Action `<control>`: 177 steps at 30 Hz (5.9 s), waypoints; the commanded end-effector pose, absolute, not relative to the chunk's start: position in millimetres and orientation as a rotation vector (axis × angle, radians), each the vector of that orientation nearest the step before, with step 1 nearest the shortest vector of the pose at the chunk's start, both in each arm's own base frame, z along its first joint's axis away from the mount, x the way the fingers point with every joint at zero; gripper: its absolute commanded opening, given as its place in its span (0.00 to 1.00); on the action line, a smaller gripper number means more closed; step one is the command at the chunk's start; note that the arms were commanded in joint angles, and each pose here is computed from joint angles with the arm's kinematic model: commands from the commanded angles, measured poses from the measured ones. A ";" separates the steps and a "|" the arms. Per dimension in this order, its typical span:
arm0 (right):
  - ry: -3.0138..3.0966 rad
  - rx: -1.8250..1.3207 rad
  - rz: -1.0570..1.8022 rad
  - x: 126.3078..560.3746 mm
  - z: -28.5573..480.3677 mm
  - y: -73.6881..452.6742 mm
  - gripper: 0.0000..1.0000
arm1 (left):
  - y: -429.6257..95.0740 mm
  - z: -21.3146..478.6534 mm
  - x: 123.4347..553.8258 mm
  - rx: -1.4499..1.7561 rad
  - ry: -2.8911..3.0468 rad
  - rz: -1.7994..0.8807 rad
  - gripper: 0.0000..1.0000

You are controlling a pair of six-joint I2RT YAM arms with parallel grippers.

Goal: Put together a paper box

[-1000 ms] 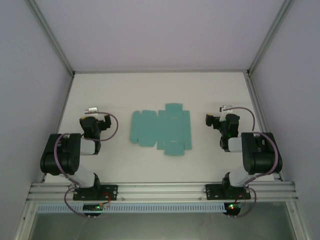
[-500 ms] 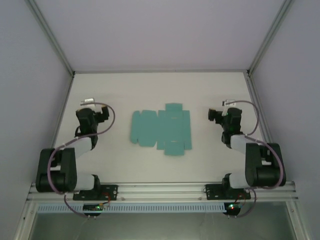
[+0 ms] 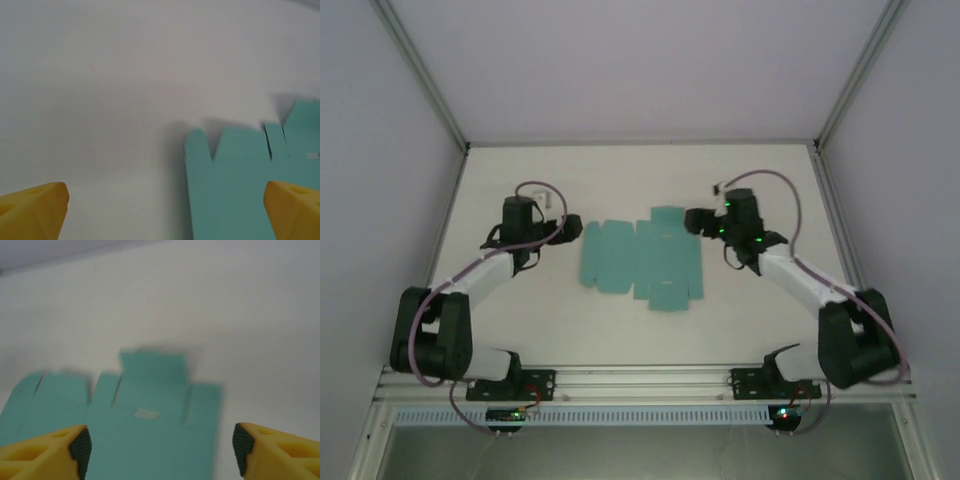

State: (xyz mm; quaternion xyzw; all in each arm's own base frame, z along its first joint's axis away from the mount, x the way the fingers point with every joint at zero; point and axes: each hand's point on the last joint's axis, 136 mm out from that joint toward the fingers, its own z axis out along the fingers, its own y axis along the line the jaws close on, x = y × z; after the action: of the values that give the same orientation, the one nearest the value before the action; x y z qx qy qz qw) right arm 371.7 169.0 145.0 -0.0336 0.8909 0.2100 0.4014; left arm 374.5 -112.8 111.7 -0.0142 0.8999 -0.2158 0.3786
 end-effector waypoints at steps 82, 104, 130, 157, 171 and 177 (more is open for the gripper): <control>2.385 -0.916 0.071 362.4 83.0 176.8 0.00 | -172.3 161.9 345.6 -0.001 2.326 -1.043 1.00; 1.817 -1.384 -0.538 387.3 106.0 230.8 0.00 | -253.3 229.5 419.3 0.242 2.258 -1.293 1.00; 1.720 -1.235 -0.503 392.4 147.6 241.8 0.00 | -288.3 160.0 375.8 0.353 2.533 -1.284 0.64; 1.779 -1.228 -0.419 374.2 141.2 216.0 0.00 | -211.8 156.7 374.4 0.127 2.432 -0.952 1.00; 1.862 -1.174 -0.244 363.3 141.3 206.8 0.00 | -134.6 89.1 375.1 -0.065 2.502 -0.710 1.00; 1.876 -1.112 -0.202 368.8 149.6 206.9 0.00 | -178.1 97.2 372.0 0.140 2.437 -0.941 1.00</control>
State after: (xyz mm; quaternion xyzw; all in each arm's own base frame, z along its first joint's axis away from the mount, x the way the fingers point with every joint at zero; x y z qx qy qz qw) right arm 366.9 204.8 135.6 -0.4730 0.7535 -0.1040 0.4446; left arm 366.5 -148.3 72.0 -0.0118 0.9293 -0.2837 0.2363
